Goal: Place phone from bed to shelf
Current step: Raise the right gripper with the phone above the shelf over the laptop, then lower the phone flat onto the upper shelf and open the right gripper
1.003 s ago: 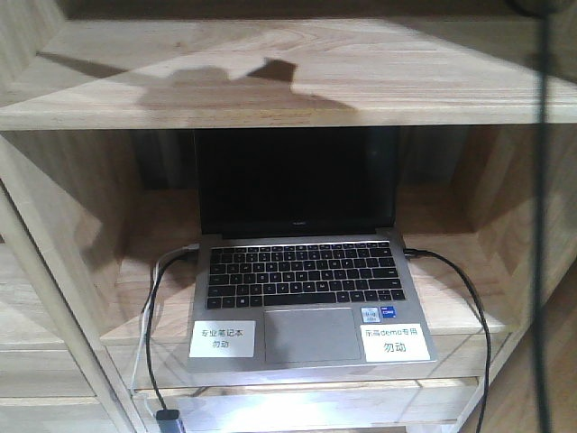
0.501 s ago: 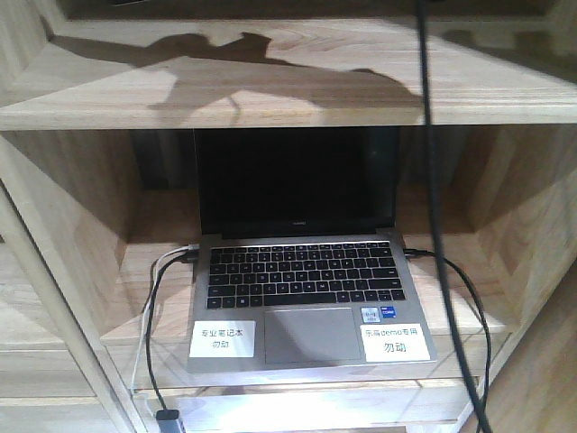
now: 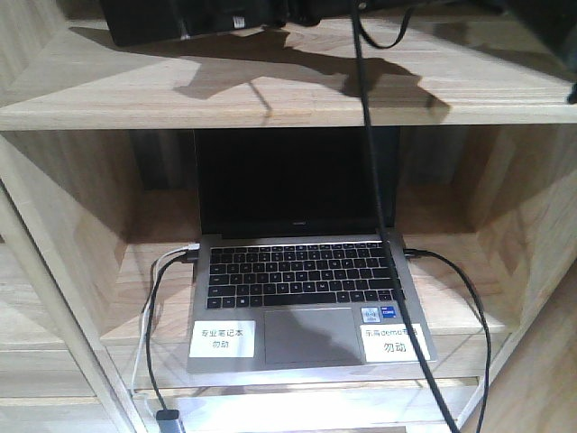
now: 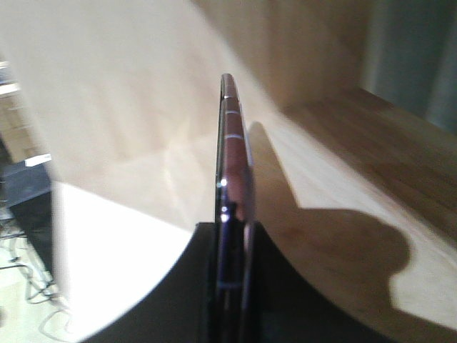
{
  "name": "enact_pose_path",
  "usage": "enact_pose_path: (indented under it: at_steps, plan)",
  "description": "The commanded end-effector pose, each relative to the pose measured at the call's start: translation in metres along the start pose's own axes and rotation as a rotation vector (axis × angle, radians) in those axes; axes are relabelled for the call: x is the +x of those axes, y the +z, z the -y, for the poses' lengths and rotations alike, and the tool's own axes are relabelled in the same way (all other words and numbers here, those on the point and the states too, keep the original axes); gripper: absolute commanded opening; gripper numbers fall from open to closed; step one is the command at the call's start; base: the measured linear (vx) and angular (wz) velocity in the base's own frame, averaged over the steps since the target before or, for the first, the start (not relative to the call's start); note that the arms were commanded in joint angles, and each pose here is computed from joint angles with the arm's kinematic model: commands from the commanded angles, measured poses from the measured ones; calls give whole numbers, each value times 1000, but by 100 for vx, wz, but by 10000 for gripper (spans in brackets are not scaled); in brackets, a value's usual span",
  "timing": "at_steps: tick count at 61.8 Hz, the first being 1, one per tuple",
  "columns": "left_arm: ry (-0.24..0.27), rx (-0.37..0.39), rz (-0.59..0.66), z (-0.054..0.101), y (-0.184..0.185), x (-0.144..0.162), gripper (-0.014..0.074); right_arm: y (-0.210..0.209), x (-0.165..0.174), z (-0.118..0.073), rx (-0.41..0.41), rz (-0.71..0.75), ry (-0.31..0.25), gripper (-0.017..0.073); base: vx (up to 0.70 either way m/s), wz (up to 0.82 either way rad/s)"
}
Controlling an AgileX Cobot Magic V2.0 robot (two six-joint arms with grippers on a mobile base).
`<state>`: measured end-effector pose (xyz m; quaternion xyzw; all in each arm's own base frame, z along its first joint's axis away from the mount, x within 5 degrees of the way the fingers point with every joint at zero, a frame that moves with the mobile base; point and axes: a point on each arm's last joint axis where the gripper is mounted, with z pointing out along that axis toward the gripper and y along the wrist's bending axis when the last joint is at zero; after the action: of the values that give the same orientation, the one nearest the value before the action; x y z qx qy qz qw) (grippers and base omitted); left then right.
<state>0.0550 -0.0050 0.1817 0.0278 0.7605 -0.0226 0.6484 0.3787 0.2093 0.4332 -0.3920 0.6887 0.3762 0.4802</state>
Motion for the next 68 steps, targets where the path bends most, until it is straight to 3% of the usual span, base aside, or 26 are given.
enact_pose_path:
  at_steps: [1,16,45,57,68]
  plan:
    - [-13,-9,74,-1,0,-6,1,-15,-27,-11,15,131,-17,-1,0,0]
    - [-13,-9,74,-1,0,-6,1,-3,-15,0,15,108,9,-1,0,0]
    - [-13,-9,74,-1,0,-6,1,-3,-16,2,27,113,5,20,0,0]
    - [-13,-9,74,-1,0,-6,1,-3,-16,2,34,114,-4,109,0,0]
    - [-13,-9,74,-1,0,-6,1,-3,-16,3,44,114,0,281,0,0]
